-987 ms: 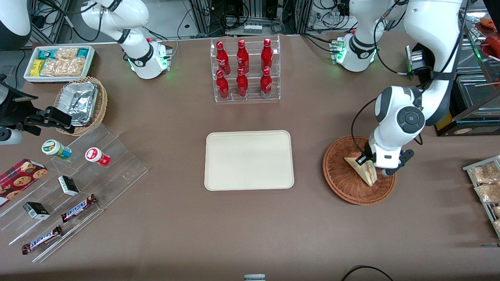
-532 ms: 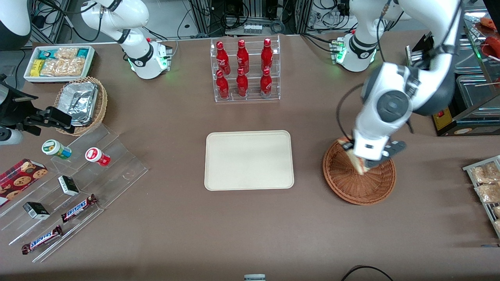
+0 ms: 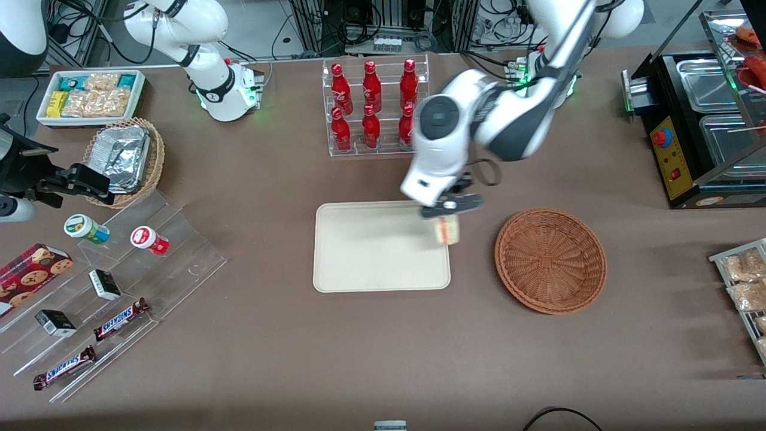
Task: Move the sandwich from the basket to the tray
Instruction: 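Lift the sandwich and carry it over the cream tray, then lower the sandwich onto the tray and open the left gripper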
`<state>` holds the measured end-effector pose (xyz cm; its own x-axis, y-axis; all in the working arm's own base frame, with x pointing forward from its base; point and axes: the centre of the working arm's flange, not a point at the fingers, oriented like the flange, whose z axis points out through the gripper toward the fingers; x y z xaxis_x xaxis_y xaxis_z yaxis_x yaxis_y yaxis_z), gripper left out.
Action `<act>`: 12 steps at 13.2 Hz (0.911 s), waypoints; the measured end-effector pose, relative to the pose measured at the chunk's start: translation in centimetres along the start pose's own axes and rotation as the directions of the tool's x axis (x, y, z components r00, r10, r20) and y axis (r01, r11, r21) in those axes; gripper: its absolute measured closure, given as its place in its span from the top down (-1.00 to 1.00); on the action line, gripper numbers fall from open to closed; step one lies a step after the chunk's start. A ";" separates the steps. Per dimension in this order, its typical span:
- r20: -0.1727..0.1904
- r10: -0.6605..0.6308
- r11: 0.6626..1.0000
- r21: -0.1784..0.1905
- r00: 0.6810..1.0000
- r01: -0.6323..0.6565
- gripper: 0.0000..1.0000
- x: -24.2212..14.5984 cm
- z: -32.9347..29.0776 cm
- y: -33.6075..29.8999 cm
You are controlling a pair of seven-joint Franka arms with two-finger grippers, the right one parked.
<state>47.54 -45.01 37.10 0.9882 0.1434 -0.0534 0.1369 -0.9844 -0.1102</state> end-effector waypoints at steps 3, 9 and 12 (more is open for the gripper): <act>-0.001 0.048 0.999 -0.020 0.999 -0.048 -0.72 -1.3 3.7 6.5; -0.030 0.067 0.995 -0.069 0.997 -0.069 -0.72 -0.7 10.0 10.0; -0.033 0.068 0.995 -0.075 0.997 -0.070 -0.72 -0.5 11.4 10.4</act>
<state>47.72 -54.20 24.62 0.9969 0.0728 -0.0283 0.0719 -0.9969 -0.0317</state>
